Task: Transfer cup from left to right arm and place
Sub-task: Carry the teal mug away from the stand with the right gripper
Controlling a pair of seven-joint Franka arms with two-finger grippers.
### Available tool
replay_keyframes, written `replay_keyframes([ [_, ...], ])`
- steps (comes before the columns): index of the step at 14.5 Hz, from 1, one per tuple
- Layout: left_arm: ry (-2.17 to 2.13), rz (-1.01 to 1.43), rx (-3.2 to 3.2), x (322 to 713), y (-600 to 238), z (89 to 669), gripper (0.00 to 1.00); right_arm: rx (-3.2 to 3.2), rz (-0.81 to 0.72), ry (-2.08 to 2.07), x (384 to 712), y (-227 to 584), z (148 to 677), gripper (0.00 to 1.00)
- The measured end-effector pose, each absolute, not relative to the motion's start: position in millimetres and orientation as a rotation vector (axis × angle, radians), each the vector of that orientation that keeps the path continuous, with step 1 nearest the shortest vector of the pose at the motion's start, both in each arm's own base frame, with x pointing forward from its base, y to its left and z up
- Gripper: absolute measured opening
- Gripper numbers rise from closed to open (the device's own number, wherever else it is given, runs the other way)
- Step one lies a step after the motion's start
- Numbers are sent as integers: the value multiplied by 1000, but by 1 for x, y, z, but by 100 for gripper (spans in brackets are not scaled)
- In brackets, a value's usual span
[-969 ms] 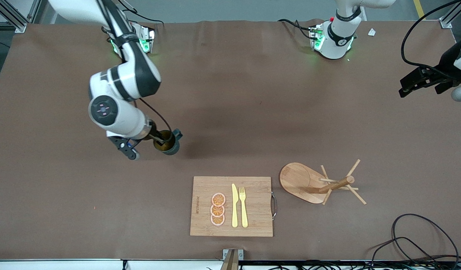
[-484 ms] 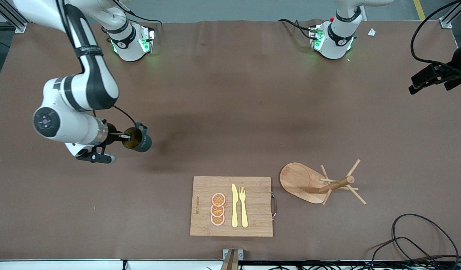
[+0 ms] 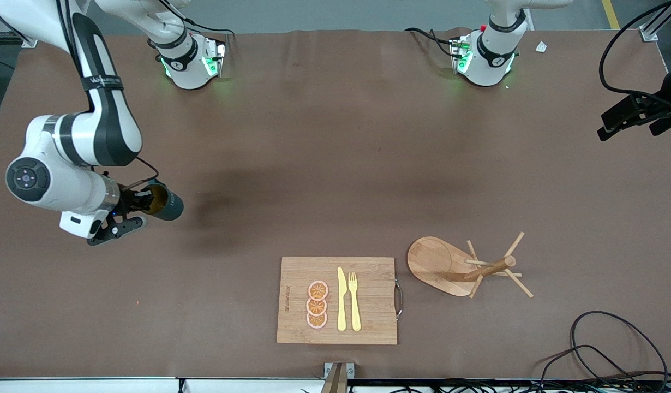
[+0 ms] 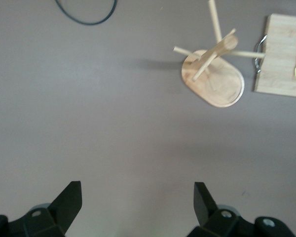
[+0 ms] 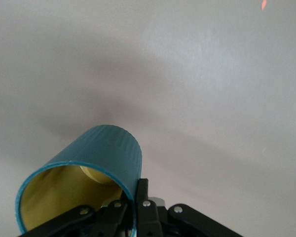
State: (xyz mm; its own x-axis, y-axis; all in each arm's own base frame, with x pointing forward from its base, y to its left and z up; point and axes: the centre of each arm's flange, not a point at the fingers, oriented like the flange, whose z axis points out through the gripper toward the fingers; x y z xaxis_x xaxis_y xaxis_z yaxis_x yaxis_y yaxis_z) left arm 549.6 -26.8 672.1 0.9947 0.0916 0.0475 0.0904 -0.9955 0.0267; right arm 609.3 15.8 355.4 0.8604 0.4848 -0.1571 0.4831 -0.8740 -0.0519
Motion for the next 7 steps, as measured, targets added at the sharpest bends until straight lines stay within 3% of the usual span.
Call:
replay_keyframes([
  [7, 77, 154, 3072, 559, -54, 659, 100, -2698, 73, -1616, 601, -36, 315, 5],
])
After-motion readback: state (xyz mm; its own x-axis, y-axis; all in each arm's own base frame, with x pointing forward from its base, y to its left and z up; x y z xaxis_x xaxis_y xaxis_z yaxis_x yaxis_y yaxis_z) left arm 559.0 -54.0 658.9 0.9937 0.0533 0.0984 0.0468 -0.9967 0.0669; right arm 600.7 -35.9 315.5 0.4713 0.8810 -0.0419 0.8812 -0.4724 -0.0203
